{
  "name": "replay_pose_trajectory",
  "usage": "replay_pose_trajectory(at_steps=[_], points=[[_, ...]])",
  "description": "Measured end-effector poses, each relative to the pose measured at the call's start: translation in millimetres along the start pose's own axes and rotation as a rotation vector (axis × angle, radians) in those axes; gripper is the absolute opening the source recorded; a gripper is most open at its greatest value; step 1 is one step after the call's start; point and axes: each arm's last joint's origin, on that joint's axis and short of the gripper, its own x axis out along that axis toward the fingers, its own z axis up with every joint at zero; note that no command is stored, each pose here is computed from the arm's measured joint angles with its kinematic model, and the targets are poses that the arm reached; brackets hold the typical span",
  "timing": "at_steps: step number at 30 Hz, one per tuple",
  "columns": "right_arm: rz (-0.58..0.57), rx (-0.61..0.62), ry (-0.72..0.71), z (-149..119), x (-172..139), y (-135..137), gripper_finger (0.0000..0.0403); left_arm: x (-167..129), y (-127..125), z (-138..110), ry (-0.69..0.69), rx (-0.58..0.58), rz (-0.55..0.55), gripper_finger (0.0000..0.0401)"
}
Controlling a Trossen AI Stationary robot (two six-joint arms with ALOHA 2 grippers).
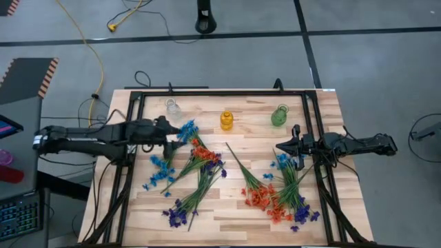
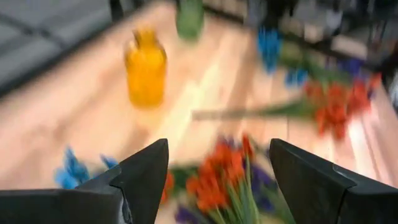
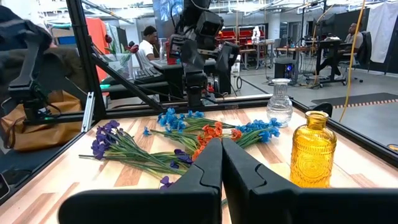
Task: Sort flowers into vase by color
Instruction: Put the top orange flower into the transparent vase
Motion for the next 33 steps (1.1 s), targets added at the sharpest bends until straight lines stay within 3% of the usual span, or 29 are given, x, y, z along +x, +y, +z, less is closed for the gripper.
replay_pose_trajectory(at_steps=[6, 15, 33], points=[[0.000, 0.000, 0.000, 0.0, 0.0, 0.0, 0.0032, 20.8, -10.3, 7.0, 0.282, -0.046, -0.006, 0.0268], [0.000, 0.001, -0.001, 0.1, 0.0, 0.0, 0.0032, 57.7, -25.5, -16.9, 0.541, -0.137, -0.039, 0.0268], [0.000, 0.000, -0.001, 0.1, 0.0, 0.0, 0.0032, 98.9, -29.5, -56.1, 0.770, -0.186, 0.060, 0.0267]])
